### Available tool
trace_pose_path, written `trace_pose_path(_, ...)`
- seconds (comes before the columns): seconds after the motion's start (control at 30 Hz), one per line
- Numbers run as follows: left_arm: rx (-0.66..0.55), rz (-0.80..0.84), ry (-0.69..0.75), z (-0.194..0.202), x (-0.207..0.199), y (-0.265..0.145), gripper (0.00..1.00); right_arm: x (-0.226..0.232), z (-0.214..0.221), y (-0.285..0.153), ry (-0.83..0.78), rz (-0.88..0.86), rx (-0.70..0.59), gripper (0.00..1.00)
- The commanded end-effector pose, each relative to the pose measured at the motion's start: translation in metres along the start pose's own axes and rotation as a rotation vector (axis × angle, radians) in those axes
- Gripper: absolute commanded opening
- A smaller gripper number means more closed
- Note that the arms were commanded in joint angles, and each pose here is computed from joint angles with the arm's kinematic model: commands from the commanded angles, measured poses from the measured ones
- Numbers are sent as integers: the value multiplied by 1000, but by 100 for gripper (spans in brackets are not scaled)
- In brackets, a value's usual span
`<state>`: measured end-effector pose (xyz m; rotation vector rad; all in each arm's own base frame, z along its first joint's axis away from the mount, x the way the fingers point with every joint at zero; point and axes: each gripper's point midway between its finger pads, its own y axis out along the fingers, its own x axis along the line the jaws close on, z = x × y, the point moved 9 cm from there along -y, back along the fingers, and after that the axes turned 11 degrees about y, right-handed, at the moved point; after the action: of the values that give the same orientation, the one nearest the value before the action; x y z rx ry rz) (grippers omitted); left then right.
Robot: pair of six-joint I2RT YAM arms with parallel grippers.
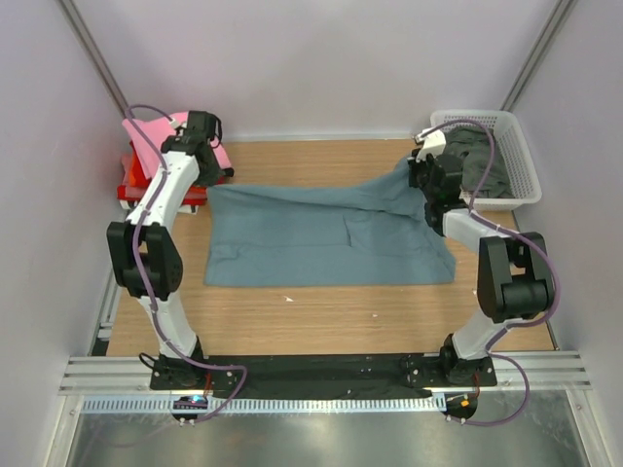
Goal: Fold and stack the t-shirts
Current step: Fold the tshirt
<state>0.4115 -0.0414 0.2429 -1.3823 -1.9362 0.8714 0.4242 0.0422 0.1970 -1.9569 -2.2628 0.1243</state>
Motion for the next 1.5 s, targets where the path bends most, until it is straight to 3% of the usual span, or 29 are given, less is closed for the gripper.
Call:
trace_pose_path(0.0, -68, -4, -11, -4, 13, -20, 0, -1, -34, -22, 33, -33, -142, 1)
trace_pose_path(0.43, 51, -15, 15, 47, 24, -17, 0, -2, -16, -65, 79, 8, -92, 1)
trace_pose_path(0.6, 145, -70, 57, 84, 37, -18, 2, -7, 2, -111, 211, 153, -50, 6)
trace_pose_path(0.63, 157, -69, 67, 89, 38, -19, 5, -6, 6, -117, 265, 178, -48, 16)
trace_pose_path(0.67, 175, -75, 73, 96, 40, -19, 10, -8, 18, -125, 297, 222, -38, 36)
trace_pose_path(0.7, 185, -79, 77, 103, 43, -20, 18, -9, 18, -130, 330, 255, -52, 63)
trace_pose_path(0.73, 186, -80, 77, 105, 43, -21, 35, -10, 16, -136, 356, 277, -65, 96)
trace_pose_path(0.77, 182, -81, 75, 105, 44, -24, 61, -11, 21, -140, 386, 309, -42, 100)
trace_pose_path(0.83, 145, -82, 41, 97, 45, -33, 67, -14, 18, -146, 385, 355, -40, 100)
trace_pose_path(1.0, 94, 1, -22, 80, 29, -38, 65, -6, 1, -154, 439, 288, -96, 100)
trace_pose_path(1.1, 92, 36, 12, 83, 6, -33, 63, 7, -3, -152, 557, 188, -64, 100)
trace_pose_path(1.2, 112, 48, 47, 89, -16, -21, 62, 29, 7, -146, 726, 59, 98, 100)
trace_pose_path(1.33, 167, 53, 67, 98, -38, -2, 59, 41, 43, -135, 860, 120, 403, 100)
trace_pose_path(1.47, 213, 45, 109, 113, -54, 13, 57, 47, 64, -116, 874, 191, 618, 100)
